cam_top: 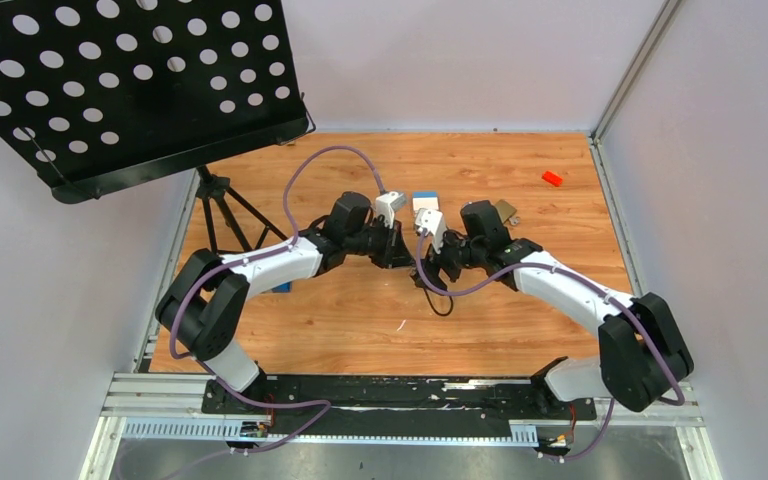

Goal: Unlock with the key

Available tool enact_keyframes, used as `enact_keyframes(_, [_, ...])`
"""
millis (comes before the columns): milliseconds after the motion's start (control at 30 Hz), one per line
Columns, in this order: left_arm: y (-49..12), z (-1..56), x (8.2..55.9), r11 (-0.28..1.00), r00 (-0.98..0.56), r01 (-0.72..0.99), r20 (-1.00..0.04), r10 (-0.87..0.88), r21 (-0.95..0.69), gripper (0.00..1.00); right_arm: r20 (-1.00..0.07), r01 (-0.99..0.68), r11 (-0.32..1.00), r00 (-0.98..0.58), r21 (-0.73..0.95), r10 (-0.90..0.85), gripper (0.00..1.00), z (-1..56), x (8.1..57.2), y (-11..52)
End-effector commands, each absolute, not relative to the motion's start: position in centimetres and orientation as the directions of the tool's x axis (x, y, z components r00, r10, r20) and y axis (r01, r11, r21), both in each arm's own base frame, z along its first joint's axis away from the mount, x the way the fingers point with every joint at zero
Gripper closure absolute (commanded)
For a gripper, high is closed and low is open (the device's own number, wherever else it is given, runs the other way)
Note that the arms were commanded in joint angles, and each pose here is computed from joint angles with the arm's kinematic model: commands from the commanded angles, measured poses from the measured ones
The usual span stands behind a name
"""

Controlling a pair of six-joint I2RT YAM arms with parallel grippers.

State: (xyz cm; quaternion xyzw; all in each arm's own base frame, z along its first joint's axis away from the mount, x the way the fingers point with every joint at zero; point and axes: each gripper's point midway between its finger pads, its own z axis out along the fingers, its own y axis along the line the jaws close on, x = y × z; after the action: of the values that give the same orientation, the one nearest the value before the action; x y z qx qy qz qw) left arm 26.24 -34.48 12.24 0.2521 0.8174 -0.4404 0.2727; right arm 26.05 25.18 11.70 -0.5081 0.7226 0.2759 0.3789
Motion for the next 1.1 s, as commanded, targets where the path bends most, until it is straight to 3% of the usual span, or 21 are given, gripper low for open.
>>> enact_keyframes(0, [-34.9,15.4,26.8,0.444,-0.7,0.665,-0.708,0.09,-0.601,1.0,-0.827,-0.943,0.327,-0.233,0.063,-0.511,0.21,11.0,26.0,25.6])
enact_keyframes(100, [-35.1,15.3,26.4,0.43,-0.713,0.658,-0.695,0.09,-0.619,1.0,-0.819,-0.935,0.348,-0.248,0.064,-0.517,0.22,10.6,26.7,25.7])
enact_keyframes(467, [-35.3,15.1,25.8,0.4,-0.745,0.631,-0.663,0.072,-0.665,1.0,-0.822,-0.935,0.338,-0.275,0.107,-0.499,0.38,9.9,27.1,26.6])
enact_keyframes(767, [-35.6,14.2,25.6,0.39,-0.767,0.611,-0.636,0.077,-0.689,1.0,-0.835,-0.952,0.299,-0.215,0.064,-0.507,0.71,11.1,26.9,26.6])
enact_keyframes(800, [-35.6,14.1,25.6,0.391,-0.77,0.607,-0.633,0.078,-0.691,1.0,-0.836,-0.954,0.294,-0.207,0.057,-0.508,0.78,11.3,26.9,26.6])
enact_keyframes(833, [-35.6,14.0,25.5,0.391,-0.773,0.605,-0.629,0.08,-0.694,0.99,-0.838,-0.955,0.292,-0.197,0.048,-0.509,0.94,11.5,27.0,26.6])
enact_keyframes(867, [-35.6,13.9,25.5,0.39,-0.777,0.601,-0.624,0.08,-0.698,0.97,-0.838,-0.955,0.295,-0.192,0.039,-0.511,0.99,11.6,27.1,26.5])
enact_keyframes(1067, [-35.7,13.7,25.6,0.39,-0.783,0.597,-0.616,0.091,-0.701,0.8,-0.839,-0.961,0.275,-0.134,-0.02,-0.528,1.0,12.3,27.0,26.0])
